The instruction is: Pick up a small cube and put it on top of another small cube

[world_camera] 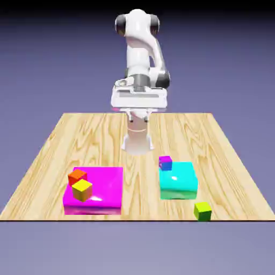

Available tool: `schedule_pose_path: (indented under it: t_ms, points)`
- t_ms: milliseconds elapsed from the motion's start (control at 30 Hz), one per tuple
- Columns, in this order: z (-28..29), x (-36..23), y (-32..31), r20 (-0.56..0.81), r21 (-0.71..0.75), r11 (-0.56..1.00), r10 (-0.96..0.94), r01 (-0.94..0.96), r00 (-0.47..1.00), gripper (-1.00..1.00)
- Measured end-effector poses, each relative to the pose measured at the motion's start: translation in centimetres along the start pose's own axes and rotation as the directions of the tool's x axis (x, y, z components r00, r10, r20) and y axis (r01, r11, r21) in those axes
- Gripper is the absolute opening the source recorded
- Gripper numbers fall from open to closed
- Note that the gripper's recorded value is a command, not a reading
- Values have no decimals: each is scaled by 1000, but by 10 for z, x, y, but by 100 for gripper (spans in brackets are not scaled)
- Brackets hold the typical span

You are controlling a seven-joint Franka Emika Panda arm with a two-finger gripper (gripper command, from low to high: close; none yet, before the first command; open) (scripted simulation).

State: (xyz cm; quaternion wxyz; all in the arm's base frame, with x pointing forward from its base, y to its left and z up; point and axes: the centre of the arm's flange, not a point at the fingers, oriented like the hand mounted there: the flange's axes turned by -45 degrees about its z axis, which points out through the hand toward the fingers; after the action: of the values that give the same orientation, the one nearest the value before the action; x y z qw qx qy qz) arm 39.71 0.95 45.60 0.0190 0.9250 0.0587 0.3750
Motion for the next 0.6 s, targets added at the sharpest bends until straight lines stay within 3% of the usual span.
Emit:
schedule_pose_path:
  t_ms: [267,600]
  points:
    - [50,24,-32,151,96,894,-447,437,882,0]
    - [115,40,-79,174,348,509,-861,788,479,0]
